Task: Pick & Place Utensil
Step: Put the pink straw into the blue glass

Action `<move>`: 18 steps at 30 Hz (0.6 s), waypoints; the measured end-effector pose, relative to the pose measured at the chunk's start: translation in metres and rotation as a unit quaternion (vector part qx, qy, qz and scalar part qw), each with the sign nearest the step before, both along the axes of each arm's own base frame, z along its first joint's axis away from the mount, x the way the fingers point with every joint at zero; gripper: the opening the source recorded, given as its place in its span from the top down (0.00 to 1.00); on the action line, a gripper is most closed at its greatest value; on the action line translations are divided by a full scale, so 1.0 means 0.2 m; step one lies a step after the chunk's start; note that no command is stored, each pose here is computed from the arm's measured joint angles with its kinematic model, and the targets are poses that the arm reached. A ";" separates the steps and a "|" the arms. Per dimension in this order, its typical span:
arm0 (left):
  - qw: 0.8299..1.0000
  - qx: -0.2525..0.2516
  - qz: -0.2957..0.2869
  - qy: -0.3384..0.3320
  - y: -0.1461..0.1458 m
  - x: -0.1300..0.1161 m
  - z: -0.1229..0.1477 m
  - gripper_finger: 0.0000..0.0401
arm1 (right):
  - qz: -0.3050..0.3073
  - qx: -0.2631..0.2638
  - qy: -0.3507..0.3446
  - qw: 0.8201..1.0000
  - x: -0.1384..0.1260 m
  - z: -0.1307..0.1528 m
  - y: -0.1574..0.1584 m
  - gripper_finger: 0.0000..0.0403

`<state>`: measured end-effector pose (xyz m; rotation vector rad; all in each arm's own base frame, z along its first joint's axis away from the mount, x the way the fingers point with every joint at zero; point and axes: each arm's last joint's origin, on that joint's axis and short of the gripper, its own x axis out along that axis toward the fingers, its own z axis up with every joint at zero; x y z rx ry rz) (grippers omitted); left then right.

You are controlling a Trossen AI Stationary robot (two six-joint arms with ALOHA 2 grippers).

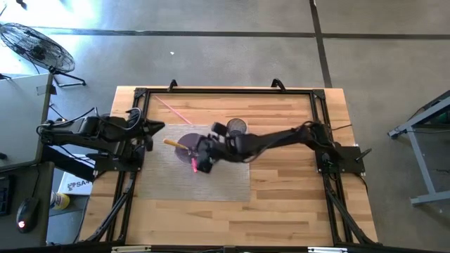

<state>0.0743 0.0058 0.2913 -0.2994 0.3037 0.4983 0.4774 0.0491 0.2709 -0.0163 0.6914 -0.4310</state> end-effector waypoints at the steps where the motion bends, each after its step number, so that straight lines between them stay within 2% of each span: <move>1: 1.000 0.004 0.006 0.001 0.00 0.00 0.00 0.91 | -0.002 -0.004 0.010 1.000 -0.03 0.01 0.05 0.77; 6: 1.000 0.015 0.025 0.008 0.00 0.06 -0.04 0.91 | -0.002 -0.018 0.058 0.998 -0.14 -0.02 0.30 0.81; 11: 0.998 0.028 0.053 0.014 -0.01 0.18 -0.07 0.91 | -0.012 -0.014 0.081 0.997 -0.26 -0.07 0.52 0.83; 14: 0.996 0.028 0.077 0.021 0.00 0.27 -0.06 0.91 | -0.027 -0.046 0.093 0.994 -0.34 -0.08 0.61 0.85; 18: 0.988 0.018 0.140 0.067 0.08 0.39 -0.09 0.91 | -0.046 -0.072 0.108 0.990 -0.42 -0.09 0.68 0.87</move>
